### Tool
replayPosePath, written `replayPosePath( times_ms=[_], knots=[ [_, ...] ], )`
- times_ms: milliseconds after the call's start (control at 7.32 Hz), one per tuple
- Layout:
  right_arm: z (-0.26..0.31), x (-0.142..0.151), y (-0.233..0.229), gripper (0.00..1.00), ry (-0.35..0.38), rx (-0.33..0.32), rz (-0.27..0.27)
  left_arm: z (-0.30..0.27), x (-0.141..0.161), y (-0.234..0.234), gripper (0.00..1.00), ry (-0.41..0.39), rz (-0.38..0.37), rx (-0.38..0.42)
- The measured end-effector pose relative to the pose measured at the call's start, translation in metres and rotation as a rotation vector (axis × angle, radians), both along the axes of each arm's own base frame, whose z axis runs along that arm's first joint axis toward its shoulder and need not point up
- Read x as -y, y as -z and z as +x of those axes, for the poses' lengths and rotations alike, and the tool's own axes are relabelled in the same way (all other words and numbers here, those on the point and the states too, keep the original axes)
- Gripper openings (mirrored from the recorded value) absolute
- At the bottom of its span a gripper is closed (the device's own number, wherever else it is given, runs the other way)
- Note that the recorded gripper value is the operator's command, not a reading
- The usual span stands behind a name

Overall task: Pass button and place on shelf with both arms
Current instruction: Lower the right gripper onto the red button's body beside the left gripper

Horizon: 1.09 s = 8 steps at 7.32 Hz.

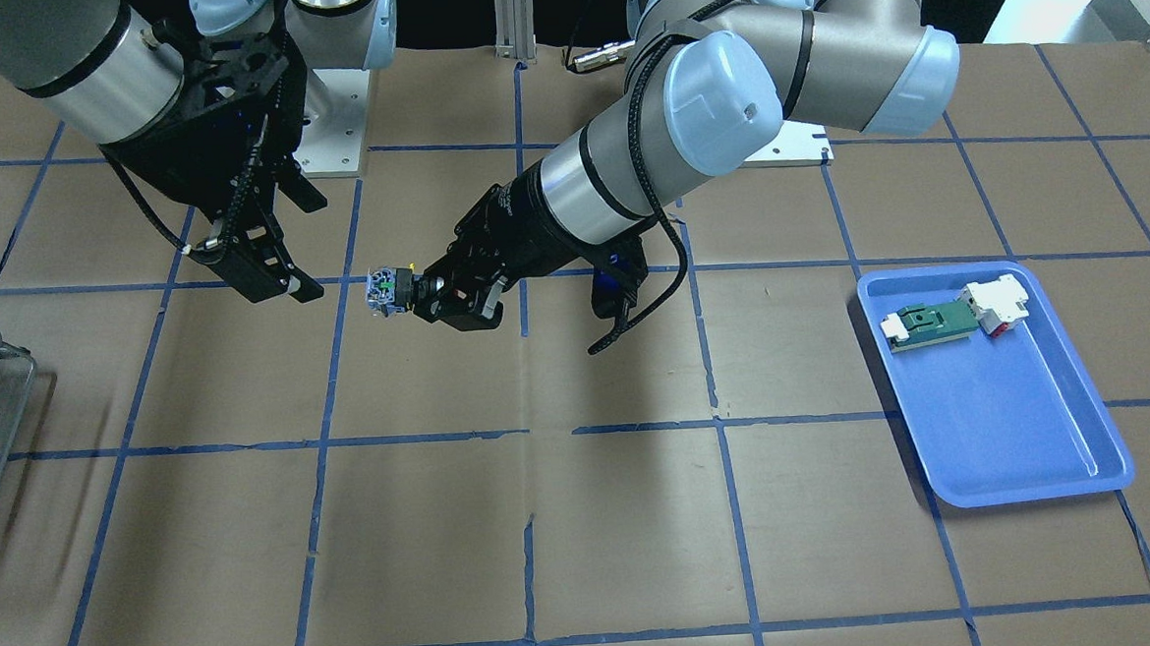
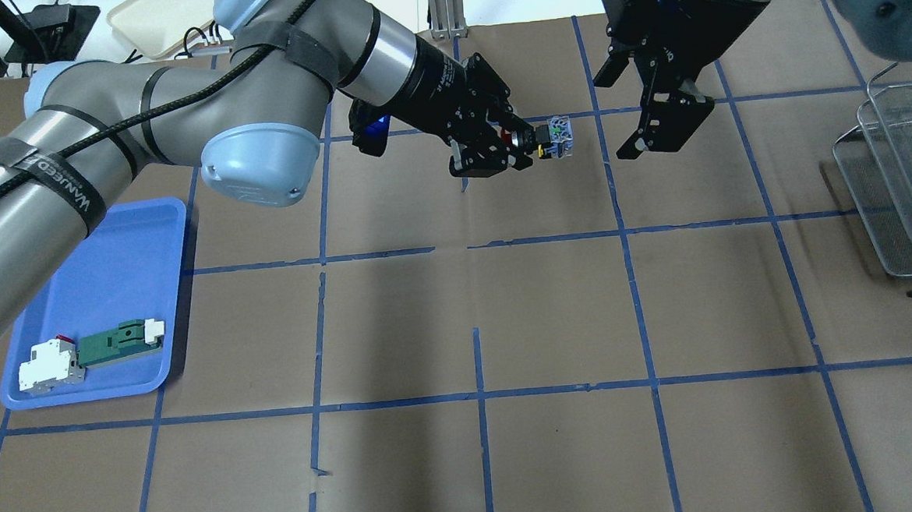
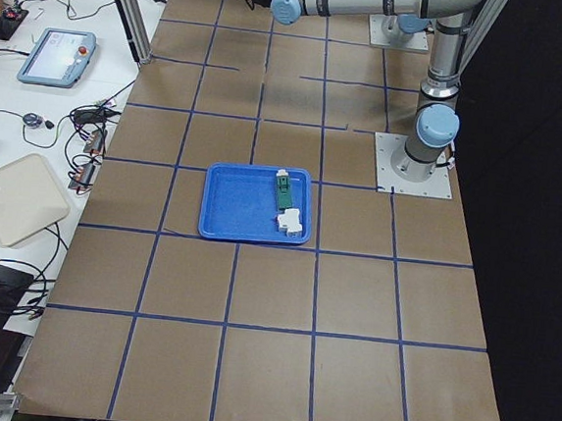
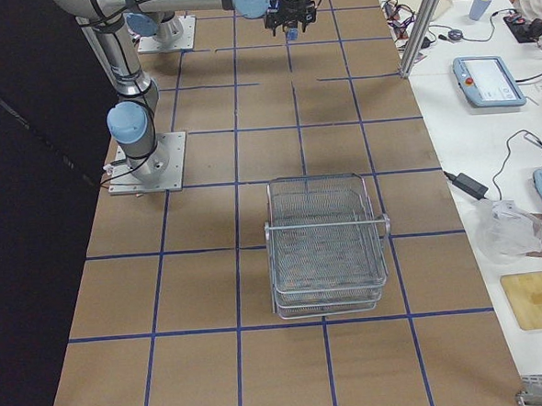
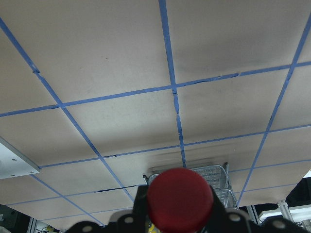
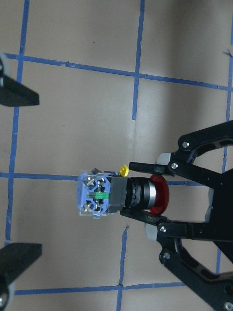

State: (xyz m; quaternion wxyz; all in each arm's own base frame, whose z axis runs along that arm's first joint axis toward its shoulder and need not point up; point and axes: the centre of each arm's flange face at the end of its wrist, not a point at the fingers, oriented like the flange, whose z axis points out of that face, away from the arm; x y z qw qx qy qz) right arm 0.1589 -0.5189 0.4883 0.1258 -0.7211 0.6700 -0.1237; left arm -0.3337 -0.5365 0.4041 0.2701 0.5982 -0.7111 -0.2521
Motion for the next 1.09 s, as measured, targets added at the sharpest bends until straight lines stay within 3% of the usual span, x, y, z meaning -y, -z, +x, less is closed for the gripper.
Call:
replayPosePath(
  times_ms=[1094],
  knots=[
    [0.036,0.012,0.026,1.0,0.101,0.001,0.048,-0.001,-0.007,-0.01,0.0,-0.004,-0.008,-0.006]
  ],
)
